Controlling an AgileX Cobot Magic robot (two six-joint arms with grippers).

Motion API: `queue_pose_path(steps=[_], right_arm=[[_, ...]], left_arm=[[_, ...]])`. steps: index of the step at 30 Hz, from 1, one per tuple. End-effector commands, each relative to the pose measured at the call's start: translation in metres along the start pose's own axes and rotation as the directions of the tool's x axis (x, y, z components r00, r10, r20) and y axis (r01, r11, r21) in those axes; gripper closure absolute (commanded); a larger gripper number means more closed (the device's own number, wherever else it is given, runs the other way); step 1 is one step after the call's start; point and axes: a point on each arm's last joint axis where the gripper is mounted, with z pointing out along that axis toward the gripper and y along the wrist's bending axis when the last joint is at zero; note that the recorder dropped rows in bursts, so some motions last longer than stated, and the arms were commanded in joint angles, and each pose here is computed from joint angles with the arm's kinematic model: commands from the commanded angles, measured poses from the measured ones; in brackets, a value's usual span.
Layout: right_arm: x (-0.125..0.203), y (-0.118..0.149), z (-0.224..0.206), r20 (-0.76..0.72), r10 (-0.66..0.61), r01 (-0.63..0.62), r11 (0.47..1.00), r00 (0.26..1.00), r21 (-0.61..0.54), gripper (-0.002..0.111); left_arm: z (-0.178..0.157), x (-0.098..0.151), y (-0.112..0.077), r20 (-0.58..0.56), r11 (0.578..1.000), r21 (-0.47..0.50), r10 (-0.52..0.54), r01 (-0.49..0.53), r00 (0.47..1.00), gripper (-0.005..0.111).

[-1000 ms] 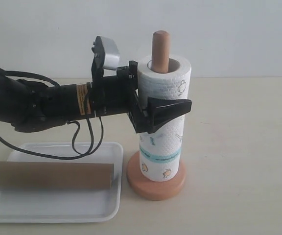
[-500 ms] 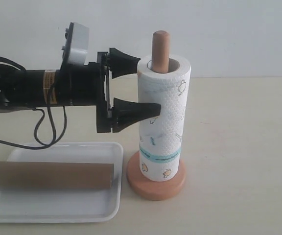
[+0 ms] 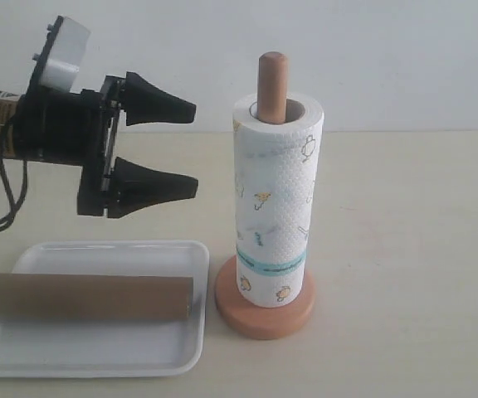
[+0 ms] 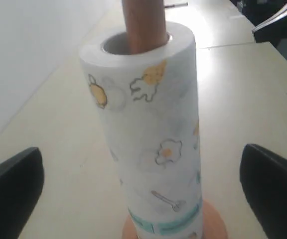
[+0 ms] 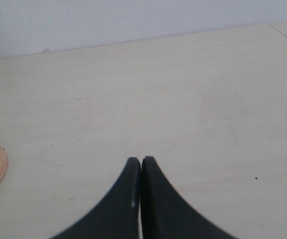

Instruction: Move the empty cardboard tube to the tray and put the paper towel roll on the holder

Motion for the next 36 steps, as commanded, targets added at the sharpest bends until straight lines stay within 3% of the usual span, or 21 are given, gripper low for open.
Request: queue_pose_path(steps=[1, 9, 14, 36], right_arm=[[-0.001, 0.000, 0.000, 0.014, -0.006, 0.006, 1.000, 1.000, 0.005, 0.108], [-0.001, 0.000, 0.000, 0.014, -0.006, 0.006, 1.000, 1.000, 0.005, 0.108], [-0.001, 0.000, 0.000, 0.014, -0.006, 0.006, 1.000, 1.000, 0.005, 0.108], [-0.001, 0.000, 0.000, 0.014, -0.004, 0.004, 1.000, 1.000, 0.005, 0.108]], left_arm=[[-0.013, -0.007, -0.006, -0.072, 0.996, 0.040, -0.071, 0.074, 0.995, 0.004], [-0.019, -0.016, -0.010, -0.097, 0.972, 0.024, -0.231, 0.234, 0.968, 0.004], [-0.019, -0.016, -0.010, -0.100, 0.930, 0.010, -0.366, 0.369, 0.925, 0.004], [-0.019, -0.019, -0.008, -0.062, 0.865, -0.010, -0.501, 0.501, 0.863, 0.004]])
